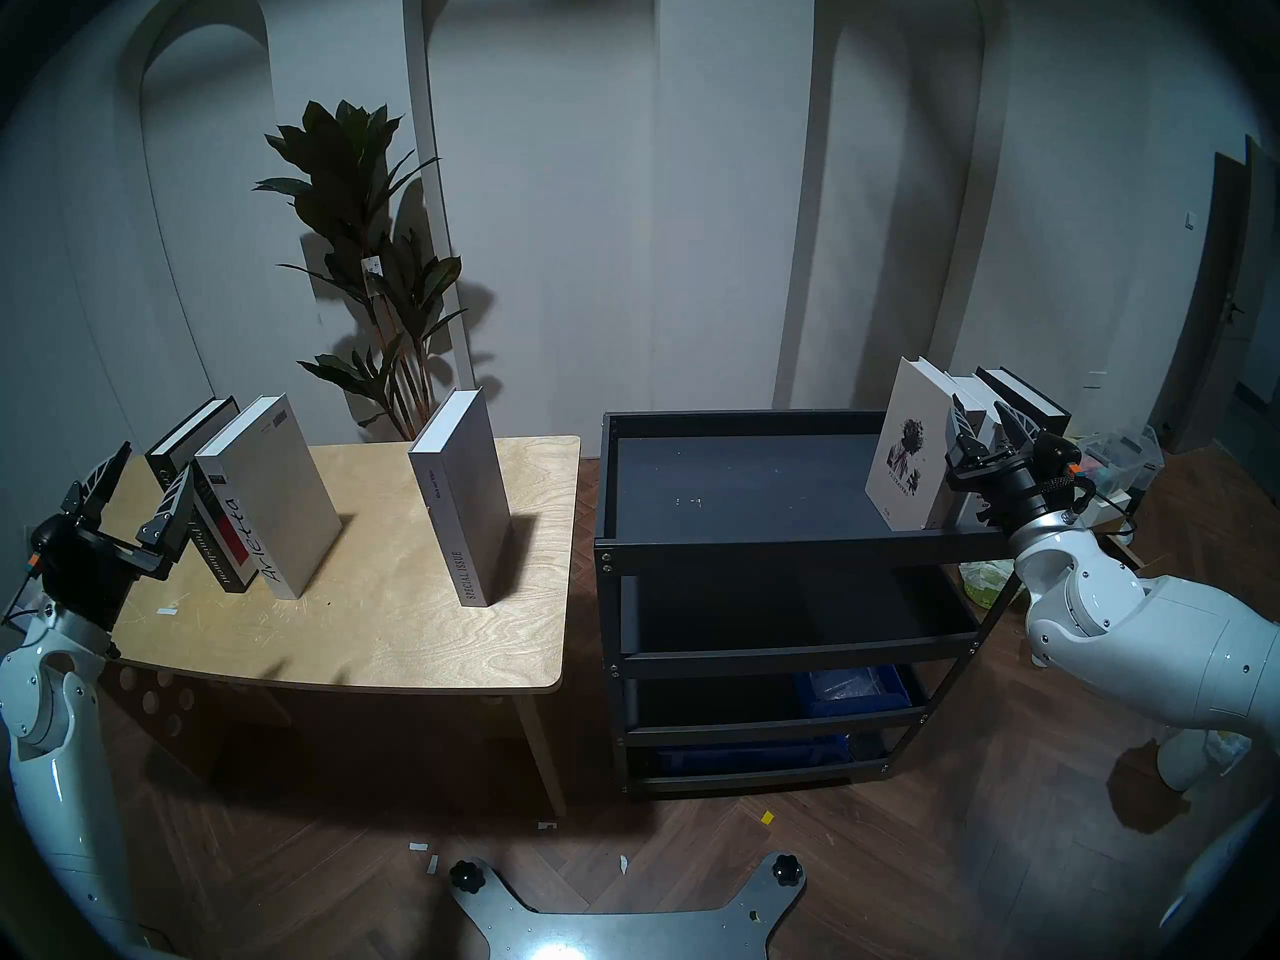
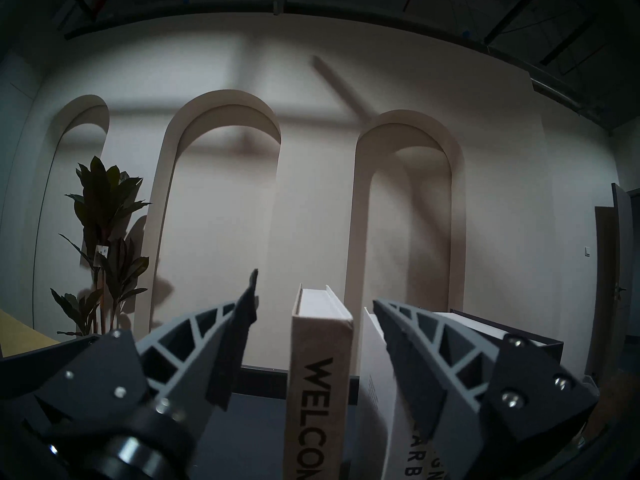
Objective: Move the books from the display table onto the shelf, standing them upright with spines facing out and tallest at one end
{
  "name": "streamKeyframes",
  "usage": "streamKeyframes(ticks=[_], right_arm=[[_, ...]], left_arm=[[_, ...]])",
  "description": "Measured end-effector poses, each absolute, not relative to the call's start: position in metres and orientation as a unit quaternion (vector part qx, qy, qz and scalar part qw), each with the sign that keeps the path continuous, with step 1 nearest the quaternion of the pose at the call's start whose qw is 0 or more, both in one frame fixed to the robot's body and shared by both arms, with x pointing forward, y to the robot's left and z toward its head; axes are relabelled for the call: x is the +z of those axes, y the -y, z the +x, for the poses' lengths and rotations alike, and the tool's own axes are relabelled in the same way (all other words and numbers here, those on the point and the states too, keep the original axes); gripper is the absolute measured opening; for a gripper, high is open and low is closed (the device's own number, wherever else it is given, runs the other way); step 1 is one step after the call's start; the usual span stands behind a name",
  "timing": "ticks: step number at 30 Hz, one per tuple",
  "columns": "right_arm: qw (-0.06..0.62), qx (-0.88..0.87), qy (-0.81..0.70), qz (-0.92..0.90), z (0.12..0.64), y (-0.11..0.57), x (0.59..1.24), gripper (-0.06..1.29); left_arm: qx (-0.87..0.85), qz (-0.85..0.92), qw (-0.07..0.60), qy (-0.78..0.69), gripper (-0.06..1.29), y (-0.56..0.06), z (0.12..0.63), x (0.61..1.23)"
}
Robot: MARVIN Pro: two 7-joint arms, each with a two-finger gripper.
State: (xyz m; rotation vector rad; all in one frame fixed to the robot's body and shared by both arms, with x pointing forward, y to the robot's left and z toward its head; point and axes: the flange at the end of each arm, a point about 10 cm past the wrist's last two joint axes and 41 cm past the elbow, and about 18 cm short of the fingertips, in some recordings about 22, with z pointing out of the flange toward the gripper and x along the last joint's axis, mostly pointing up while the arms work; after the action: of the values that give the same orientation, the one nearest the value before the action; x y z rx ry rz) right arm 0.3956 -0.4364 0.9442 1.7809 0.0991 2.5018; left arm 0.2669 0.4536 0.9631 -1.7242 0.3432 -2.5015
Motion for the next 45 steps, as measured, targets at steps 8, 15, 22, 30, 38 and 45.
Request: streamKeyframes(ticks=[8,15,22,30,38,45], right_arm=[[0.033,0.84,-0.001,0.541,0.393,0.44,0.965,0.91],[0.014,0.857,0.026,0.514,0.386,0.43,0.976,1.21],[-0.023,0.857,0.038,0.514,0.376,0.401,0.976,1.21],[-0.074,0.843,0.036,0.531,0.358,0.362,0.967,1.21],[-0.132,0.795,0.039,0.59,0.317,0.318,0.927,1.21],[-0.167,0.76,0.053,0.626,0.284,0.288,0.909,1.21]], left_arm=[[-0.817,-0.563,0.042,-0.112,1.24,-0.454,0.267,0.963],[-0.817,-0.563,0.042,-0.112,1.24,-0.454,0.267,0.963],[-0.817,-0.564,0.042,-0.112,1.24,-0.454,0.267,0.963],[-0.817,-0.564,0.041,-0.112,1.24,-0.454,0.267,0.963],[-0.802,-0.586,0.041,-0.11,1.24,-0.464,0.27,0.954],[-0.779,-0.617,0.053,-0.099,1.25,-0.48,0.287,0.943]])
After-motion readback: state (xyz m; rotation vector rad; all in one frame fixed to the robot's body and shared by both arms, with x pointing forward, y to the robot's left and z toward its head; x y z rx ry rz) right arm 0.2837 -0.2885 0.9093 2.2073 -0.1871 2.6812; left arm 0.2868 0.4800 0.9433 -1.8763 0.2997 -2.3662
